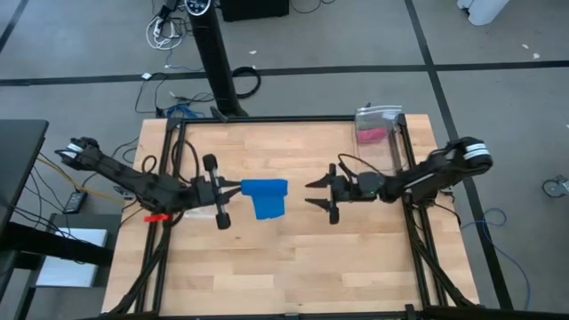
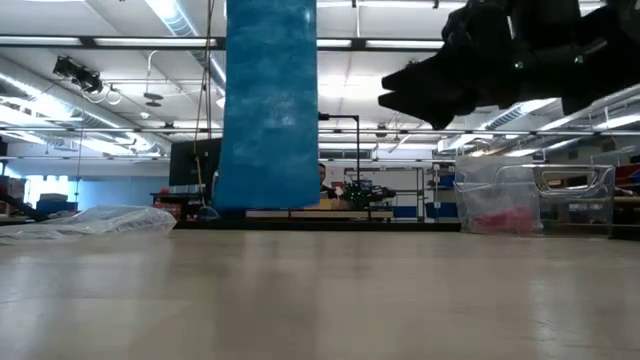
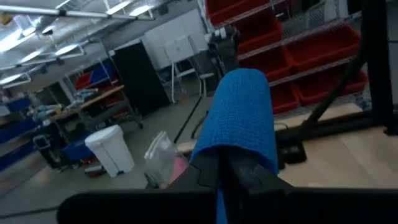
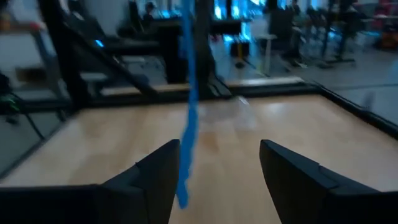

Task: Roll bandage
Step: Roll the blue bandage

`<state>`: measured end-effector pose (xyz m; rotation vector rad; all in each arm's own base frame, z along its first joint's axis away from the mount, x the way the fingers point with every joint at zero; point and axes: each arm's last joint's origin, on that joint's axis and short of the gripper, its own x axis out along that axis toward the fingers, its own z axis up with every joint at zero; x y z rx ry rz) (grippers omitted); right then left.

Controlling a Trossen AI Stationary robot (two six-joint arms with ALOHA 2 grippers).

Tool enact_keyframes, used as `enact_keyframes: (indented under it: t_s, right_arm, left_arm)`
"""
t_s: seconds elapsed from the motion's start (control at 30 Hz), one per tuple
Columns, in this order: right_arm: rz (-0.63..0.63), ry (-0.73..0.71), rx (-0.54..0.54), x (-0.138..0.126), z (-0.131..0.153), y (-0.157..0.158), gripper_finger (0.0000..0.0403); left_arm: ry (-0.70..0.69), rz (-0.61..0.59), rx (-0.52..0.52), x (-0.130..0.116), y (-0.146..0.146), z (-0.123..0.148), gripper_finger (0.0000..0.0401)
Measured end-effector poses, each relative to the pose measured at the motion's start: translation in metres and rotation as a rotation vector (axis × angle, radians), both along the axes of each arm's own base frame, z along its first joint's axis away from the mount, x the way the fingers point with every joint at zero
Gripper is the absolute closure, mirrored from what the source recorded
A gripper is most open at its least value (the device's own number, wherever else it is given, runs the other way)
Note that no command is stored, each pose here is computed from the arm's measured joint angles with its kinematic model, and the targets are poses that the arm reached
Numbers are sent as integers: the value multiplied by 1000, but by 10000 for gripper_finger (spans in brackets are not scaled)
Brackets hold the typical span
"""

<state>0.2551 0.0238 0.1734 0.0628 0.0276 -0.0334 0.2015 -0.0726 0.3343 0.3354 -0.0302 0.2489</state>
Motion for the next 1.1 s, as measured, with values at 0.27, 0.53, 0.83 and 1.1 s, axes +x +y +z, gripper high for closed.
enact_keyframes:
  t_s: [0.27,0.53,0.83,1.1]
  right_arm:
    - [41,4,-67,49,-8,8,153]
    - [93,-10,-91,87,-10,12,122]
    - [-38,9,-69,101,-19,12,193]
    - [-122,13,-89,99,-22,17,389]
  left_arm:
    - [-7,12,8,5,6,27,396]
    - [-35,24,37,3,8,41,396]
    - [-50,57,39,4,14,43,396]
    - [-86,100,97,0,16,50,396]
